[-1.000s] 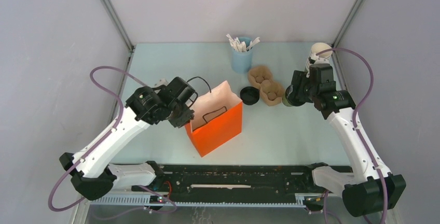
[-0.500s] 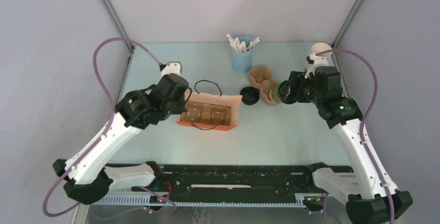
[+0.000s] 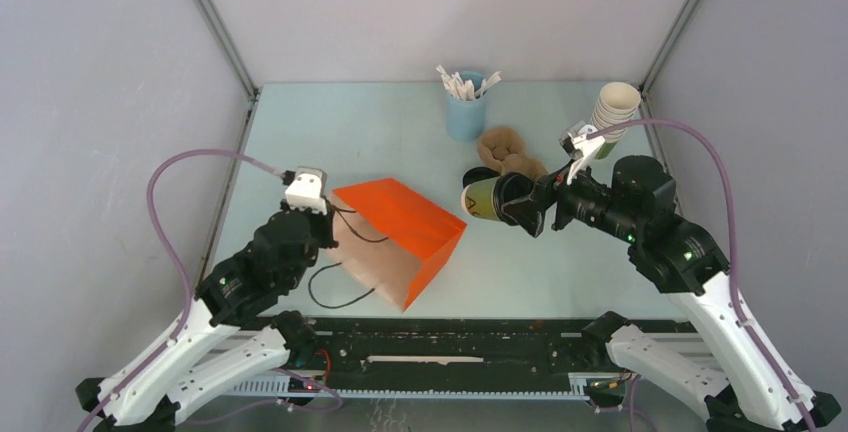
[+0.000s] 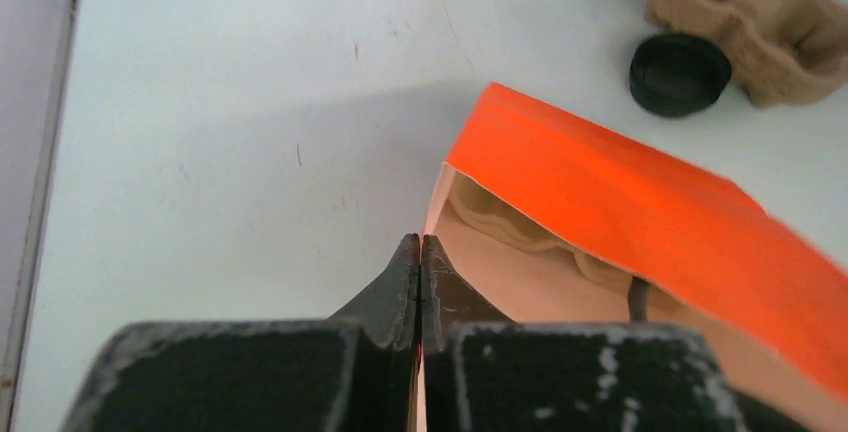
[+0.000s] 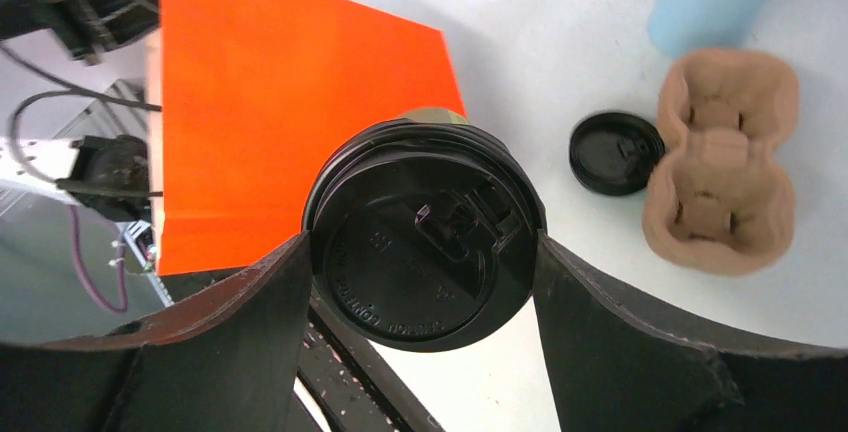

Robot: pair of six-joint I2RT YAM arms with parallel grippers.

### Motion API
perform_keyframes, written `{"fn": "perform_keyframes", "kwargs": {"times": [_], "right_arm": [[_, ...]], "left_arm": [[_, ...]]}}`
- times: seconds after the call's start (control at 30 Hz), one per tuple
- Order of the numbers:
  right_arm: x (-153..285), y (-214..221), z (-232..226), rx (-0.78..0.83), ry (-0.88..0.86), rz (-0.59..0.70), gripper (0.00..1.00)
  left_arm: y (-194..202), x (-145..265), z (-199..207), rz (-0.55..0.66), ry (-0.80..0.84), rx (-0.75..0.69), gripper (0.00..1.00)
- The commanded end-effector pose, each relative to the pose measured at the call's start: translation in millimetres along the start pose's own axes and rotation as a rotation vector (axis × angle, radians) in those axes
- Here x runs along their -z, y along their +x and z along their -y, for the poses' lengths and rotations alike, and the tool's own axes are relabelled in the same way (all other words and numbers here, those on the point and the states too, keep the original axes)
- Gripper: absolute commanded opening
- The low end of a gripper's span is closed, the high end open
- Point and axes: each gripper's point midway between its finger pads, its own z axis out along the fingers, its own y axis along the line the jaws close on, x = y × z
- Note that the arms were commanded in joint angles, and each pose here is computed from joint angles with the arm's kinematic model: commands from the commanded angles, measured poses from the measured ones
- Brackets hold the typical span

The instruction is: Pack the takeout coffee

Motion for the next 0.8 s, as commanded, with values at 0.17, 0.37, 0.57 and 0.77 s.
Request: {"fn": "perform_keyframes", "kwargs": {"times": [0.17, 0.37, 0.57, 0.77], "right_arm": [[8, -46, -34, 0.128, -0.108, 0.113, 0.64], [-3, -50, -47, 0.141, -0.136, 0.072, 0.60], [-5, -49, -59, 0.186, -0.151, 0.042, 0.60], [2, -50, -76, 0.294, -0.196, 0.049, 0.60]], "left_arm": [[-67, -2, -14, 0.348, -0.101, 0.248, 0.00], [-35, -7, -46, 0.258, -0.347, 0.350, 0.00], [-3, -6, -44, 0.109, -0.360, 0.375, 0.00], [19, 2, -44, 0.044, -0.355, 0.464, 0.00]]}}
